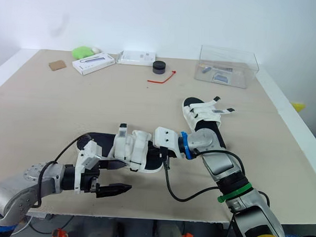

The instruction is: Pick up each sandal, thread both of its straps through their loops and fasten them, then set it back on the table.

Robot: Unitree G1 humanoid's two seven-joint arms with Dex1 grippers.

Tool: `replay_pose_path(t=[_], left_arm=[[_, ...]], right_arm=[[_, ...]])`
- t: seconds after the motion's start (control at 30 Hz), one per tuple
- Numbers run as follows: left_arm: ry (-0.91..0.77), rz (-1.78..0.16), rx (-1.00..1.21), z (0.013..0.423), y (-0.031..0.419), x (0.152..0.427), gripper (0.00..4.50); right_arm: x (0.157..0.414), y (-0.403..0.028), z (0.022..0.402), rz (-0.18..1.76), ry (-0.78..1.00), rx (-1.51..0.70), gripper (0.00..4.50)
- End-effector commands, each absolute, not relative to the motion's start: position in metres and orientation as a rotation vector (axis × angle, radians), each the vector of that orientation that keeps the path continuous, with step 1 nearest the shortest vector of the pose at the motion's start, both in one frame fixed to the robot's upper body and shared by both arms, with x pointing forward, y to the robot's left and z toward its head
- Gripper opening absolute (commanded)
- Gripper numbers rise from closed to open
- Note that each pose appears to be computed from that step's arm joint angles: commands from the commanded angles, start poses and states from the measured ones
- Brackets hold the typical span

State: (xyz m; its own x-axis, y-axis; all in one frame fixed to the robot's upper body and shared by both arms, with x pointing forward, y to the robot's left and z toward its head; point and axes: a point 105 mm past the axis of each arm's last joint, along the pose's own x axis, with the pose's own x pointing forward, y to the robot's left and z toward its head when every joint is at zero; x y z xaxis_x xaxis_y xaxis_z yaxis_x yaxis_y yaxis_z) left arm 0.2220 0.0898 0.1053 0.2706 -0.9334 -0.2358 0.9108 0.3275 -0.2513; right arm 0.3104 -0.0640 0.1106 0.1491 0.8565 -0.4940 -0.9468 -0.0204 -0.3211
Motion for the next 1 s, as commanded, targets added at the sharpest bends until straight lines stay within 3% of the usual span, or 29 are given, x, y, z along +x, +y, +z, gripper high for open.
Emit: replay_pose_path(t=[0.03,0.33,0.7,1.0], left_arm=[[0.310,-1.244,-0.036,0.113,0.088,0.229,4.43],[0.279,-1.297,-0.033,0.118,0.081,0.230,4.43],[0.354,-1.440,-0.068,0.119,0.076,0.213,4.43],[0.364,-1.405,-0.077,0.114,0.074,0.221,4.43]], right_arm=[[0.308,-0.075,0.086,1.430,0.287,-0.697,0.00],[0.308,-0.076,0.085,1.424,0.286,-0.697,0.00],[0.306,-0.077,0.085,1.427,0.287,-0.705,0.00],[0.307,-0.075,0.085,1.430,0.286,-0.707,0.00]])
